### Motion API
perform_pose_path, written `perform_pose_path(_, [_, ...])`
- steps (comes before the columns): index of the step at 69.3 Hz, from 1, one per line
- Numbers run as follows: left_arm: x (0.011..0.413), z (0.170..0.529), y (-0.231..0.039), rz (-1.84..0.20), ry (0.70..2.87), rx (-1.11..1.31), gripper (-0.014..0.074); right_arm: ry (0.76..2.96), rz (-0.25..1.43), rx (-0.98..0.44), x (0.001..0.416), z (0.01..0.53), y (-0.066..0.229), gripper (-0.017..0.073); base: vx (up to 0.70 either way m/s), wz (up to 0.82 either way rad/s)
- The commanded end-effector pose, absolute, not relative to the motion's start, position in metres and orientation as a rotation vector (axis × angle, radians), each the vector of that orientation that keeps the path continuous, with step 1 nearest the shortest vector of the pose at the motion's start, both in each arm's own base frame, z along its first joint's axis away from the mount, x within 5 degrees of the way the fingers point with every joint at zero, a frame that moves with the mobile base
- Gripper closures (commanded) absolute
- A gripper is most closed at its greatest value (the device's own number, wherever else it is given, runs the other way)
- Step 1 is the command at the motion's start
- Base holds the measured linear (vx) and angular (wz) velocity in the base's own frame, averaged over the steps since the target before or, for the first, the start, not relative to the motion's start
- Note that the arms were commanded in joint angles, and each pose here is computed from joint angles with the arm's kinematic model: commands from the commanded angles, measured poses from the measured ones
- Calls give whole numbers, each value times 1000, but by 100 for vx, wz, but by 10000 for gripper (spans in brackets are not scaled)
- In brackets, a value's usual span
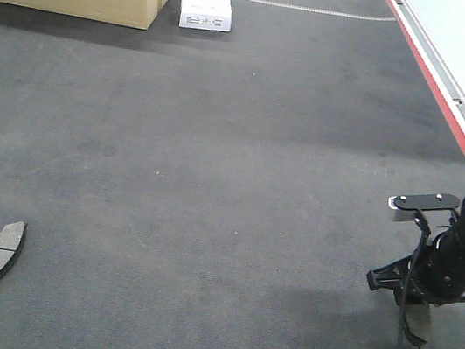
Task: Move and align brake pads A on conveyor
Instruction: 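Lower the right gripper's brake pad onto the belt and open it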
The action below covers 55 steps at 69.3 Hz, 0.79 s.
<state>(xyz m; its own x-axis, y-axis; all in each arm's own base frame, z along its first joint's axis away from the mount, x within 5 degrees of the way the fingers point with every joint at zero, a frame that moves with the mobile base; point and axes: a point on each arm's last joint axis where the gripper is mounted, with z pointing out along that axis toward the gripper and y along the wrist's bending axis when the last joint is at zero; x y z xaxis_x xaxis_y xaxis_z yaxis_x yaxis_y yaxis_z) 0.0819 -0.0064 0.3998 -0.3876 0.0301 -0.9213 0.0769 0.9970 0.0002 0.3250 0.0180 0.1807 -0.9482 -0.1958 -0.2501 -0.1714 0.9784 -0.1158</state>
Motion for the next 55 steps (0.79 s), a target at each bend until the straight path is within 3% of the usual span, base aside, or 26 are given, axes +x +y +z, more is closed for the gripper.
perform_pose_path(1, [83, 412, -7, -62, 1880, 72, 59, 2753, -152, -284, 333, 199, 17, 563, 0, 0])
perform_pose_path(17, [83, 412, -7, -62, 1880, 72, 59, 2766, -151, -287, 335, 194, 17, 553, 0, 0])
perform_pose_path(26, [83, 412, -7, -62, 1880, 72, 59, 2767, -152, -287, 335, 194, 17, 491, 0, 0])
perform_pose_path(34, [83, 412, -7, -62, 1880, 72, 59, 2764, -151, -287, 335, 194, 17, 367, 0, 0])
perform_pose_path(47, [83, 412, -7, -62, 1880, 72, 59, 2763, -151, -287, 335, 194, 17, 67, 0, 0])
perform_pose_path(55, [83, 412, -7, -62, 1880, 72, 59, 2765, -151, -287, 335, 194, 17, -63, 0, 0])
